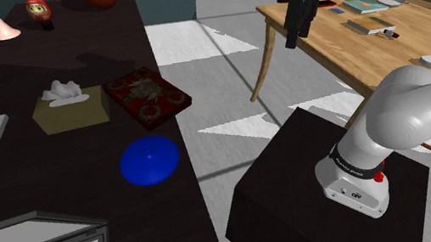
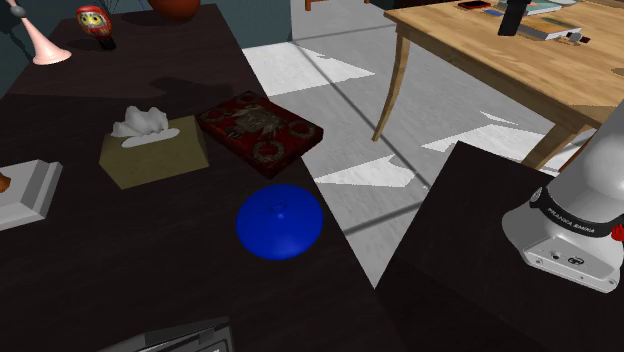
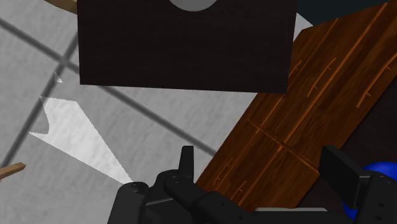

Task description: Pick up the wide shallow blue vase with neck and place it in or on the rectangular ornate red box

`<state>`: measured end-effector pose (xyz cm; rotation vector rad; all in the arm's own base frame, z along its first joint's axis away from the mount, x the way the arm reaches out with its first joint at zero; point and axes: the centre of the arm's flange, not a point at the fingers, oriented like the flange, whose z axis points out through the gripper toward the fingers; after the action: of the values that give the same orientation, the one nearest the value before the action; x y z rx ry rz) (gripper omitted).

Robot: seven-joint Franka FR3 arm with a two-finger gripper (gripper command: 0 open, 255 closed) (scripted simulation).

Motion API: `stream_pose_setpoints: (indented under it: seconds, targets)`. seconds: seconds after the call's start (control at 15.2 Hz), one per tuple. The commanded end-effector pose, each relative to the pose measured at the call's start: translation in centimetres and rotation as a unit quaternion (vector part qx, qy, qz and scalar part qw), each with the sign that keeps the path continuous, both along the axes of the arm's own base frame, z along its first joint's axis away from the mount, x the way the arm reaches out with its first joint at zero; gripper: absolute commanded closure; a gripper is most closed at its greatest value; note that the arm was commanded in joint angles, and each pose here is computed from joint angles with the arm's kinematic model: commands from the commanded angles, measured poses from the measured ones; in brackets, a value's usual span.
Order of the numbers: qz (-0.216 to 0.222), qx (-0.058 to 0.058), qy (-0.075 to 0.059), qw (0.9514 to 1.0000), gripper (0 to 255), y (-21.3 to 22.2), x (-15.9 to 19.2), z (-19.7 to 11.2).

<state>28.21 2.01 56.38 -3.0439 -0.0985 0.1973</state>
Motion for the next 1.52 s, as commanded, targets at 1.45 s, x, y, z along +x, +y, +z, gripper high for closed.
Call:
stream_pose_setpoints:
  seconds: [1.45]
  targets:
    - [-0.023,-0.007,-0.042,0.9988,0,24.5,10.2,-10.7]
